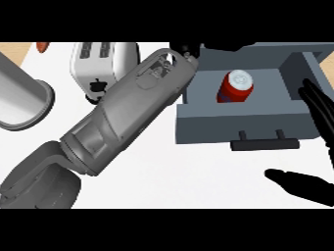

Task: Pick up the can, place it into the drawer and close the drawer

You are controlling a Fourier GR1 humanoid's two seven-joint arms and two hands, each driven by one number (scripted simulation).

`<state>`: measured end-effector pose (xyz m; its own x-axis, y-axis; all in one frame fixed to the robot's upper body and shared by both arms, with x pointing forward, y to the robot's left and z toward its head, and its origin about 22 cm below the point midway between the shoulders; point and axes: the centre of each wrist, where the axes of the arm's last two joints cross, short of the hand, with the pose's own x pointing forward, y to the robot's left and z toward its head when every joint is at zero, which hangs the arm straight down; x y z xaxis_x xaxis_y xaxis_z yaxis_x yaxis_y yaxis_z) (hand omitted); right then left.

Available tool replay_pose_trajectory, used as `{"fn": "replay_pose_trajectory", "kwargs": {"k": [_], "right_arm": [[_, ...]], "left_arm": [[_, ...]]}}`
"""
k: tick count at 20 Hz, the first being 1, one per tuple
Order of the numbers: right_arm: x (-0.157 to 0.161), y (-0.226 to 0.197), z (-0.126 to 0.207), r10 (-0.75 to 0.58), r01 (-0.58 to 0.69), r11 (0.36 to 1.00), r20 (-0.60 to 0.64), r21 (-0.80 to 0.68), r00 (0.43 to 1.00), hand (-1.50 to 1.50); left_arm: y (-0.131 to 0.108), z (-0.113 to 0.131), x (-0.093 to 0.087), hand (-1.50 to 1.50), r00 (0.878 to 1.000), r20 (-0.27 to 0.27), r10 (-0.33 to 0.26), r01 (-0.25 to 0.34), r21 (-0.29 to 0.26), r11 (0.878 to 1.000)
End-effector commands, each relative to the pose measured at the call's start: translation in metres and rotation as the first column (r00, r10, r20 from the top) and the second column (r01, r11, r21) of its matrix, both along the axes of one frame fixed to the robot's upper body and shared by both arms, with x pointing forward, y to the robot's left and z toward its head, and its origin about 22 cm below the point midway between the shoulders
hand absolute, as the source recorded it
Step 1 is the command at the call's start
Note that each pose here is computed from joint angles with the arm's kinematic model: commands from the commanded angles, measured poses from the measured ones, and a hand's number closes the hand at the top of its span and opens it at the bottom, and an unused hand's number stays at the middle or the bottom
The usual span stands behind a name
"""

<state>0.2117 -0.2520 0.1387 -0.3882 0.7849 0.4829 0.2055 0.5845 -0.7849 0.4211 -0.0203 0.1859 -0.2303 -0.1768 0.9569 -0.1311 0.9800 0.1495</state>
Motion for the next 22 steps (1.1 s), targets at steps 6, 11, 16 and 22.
{"fn": "replay_pose_trajectory", "kwargs": {"k": [6,11,16,22], "right_arm": [[0.029,0.031,-0.049,-0.105,0.088,0.955,-0.044,-0.283,0.993,-1.5],[0.068,0.012,-0.091,-0.164,0.155,0.969,-0.033,-0.191,0.986,-1.5],[0.091,0.051,-0.114,-0.18,0.168,0.956,-0.032,-0.242,0.983,-1.5],[0.12,0.022,-0.136,-0.226,0.21,0.936,-0.024,-0.281,0.974,-1.5]], "left_arm": [[0.02,0.002,0.004,-1.5,1.0,-0.026,0.003,-0.003,-0.023,1.0],[0.015,0.015,-0.006,-1.5,0.999,-0.038,-0.011,0.01,-0.024,1.0],[0.053,0.018,0.0,-1.5,0.999,-0.037,0.006,-0.005,0.007,1.0],[0.07,0.04,-0.01,-1.5,0.999,-0.03,-0.019,0.019,-0.002,1.0]]}}
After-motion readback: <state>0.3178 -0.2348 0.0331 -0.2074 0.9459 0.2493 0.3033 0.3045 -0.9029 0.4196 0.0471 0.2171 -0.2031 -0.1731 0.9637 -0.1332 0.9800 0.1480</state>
